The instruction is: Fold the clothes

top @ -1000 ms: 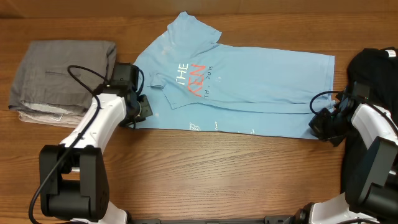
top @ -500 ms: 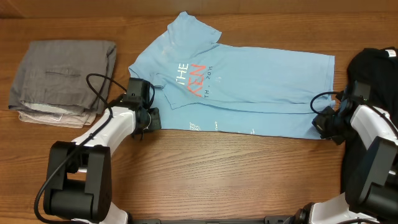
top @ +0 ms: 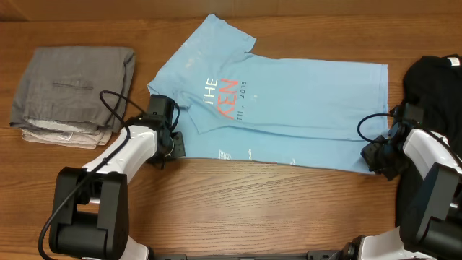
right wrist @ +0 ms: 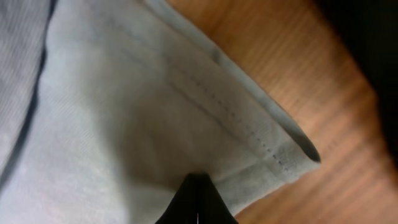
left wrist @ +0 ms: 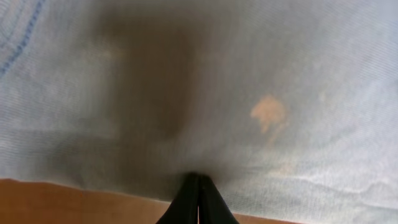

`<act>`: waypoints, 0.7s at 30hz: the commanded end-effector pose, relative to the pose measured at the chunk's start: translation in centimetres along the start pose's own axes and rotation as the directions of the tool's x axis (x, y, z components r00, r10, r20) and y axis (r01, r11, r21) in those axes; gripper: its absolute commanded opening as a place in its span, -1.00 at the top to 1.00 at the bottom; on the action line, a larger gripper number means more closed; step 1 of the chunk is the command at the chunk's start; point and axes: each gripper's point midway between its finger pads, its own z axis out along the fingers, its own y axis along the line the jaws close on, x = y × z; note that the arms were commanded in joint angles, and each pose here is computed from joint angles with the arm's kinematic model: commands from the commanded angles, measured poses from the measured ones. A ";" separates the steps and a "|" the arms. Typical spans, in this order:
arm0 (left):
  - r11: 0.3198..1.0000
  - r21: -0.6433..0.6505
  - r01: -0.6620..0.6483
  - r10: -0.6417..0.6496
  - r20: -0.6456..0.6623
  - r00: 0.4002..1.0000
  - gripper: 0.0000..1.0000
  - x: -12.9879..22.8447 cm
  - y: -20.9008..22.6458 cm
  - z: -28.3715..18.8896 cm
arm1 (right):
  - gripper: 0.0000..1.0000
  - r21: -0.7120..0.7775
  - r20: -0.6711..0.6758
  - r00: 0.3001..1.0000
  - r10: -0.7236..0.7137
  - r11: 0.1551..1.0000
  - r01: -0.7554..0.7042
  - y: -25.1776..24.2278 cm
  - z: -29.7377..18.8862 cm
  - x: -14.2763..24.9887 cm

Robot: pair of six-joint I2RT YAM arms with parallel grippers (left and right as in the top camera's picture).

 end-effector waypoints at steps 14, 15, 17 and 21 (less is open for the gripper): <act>0.984 -0.175 0.019 -0.046 -0.155 0.987 0.92 3.7 3.3 -0.7 | 0.92 0.136 -0.036 0.995 0.095 0.987 -0.089 -2.5 -2.0 -0.1; 0.985 -0.169 0.022 -0.046 -0.139 0.989 0.92 2.7 2.9 -1.5 | 0.92 0.125 -0.024 0.995 0.094 0.988 -0.090 -2.0 -3.0 -0.9; 0.987 -0.159 0.026 -0.045 -0.114 0.992 0.92 1.0 2.3 -3.0 | 0.92 0.105 -0.005 0.996 0.091 0.990 -0.090 -1.2 -4.7 -2.0; 0.991 -0.131 0.036 -0.044 -0.055 0.998 0.92 -2.3 1.1 -7.5 | 0.92 0.060 0.017 0.998 0.056 0.997 -0.057 0.6 -8.5 -3.5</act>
